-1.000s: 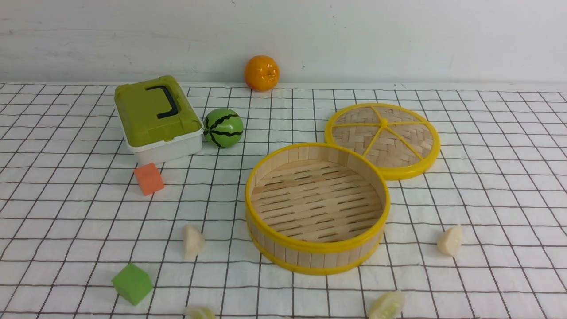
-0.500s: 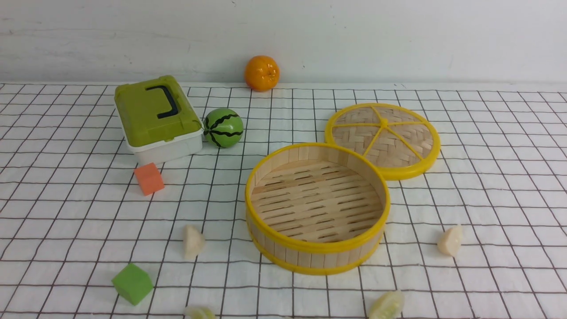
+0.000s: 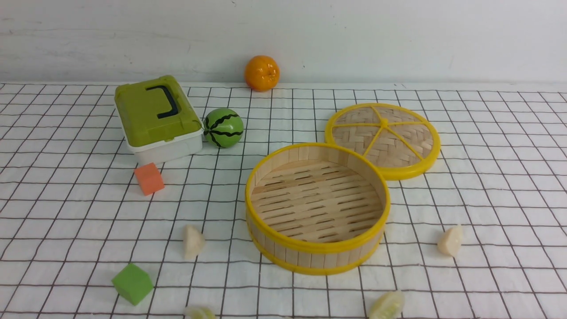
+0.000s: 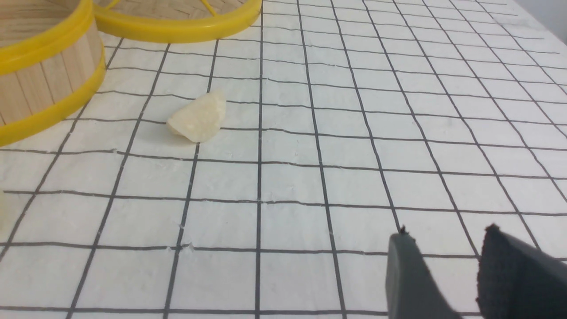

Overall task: Put the dumplings into the steamer on the table with the white tablecloth.
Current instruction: 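Reach for and grasp a dumpling on the table with the left gripper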

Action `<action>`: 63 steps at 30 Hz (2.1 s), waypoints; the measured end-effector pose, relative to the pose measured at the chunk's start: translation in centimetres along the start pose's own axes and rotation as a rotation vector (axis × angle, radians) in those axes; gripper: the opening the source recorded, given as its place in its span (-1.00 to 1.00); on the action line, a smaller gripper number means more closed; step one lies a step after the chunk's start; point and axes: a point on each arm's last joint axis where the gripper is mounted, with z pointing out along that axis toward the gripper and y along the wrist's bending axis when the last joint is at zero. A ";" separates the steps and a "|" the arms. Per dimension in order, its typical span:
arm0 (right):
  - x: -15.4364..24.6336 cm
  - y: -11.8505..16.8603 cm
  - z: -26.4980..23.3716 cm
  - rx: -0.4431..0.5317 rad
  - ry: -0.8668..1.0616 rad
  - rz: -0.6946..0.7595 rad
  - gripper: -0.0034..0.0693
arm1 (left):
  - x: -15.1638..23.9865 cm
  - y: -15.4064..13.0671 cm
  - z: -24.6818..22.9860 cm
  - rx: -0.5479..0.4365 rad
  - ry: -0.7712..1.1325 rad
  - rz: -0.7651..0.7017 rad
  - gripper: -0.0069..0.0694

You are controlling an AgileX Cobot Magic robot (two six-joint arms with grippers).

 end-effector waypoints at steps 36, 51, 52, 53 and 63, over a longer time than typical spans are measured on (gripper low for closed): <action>-0.4 2.4 -0.2 -0.273 0.062 0.903 -0.25 | -1.8 -1.5 -0.3 0.273 -0.060 -1.261 -0.19; -1.2 2.6 -0.4 -0.347 0.033 1.118 -0.25 | -6.8 -4.0 -3.6 0.412 -0.124 -0.810 -0.20; -1.6 2.6 -0.6 -0.352 0.019 1.092 -0.26 | -8.0 -4.7 -4.6 0.428 -0.116 -0.676 -0.25; -2.1 2.6 -0.8 -0.361 0.000 1.061 -0.29 | -8.8 -5.1 -5.0 0.426 -0.096 -0.592 -0.28; -12.5 2.9 -2.3 -0.398 -0.088 0.499 -0.96 | -17.6 -7.3 -3.3 0.218 0.336 -0.076 -0.85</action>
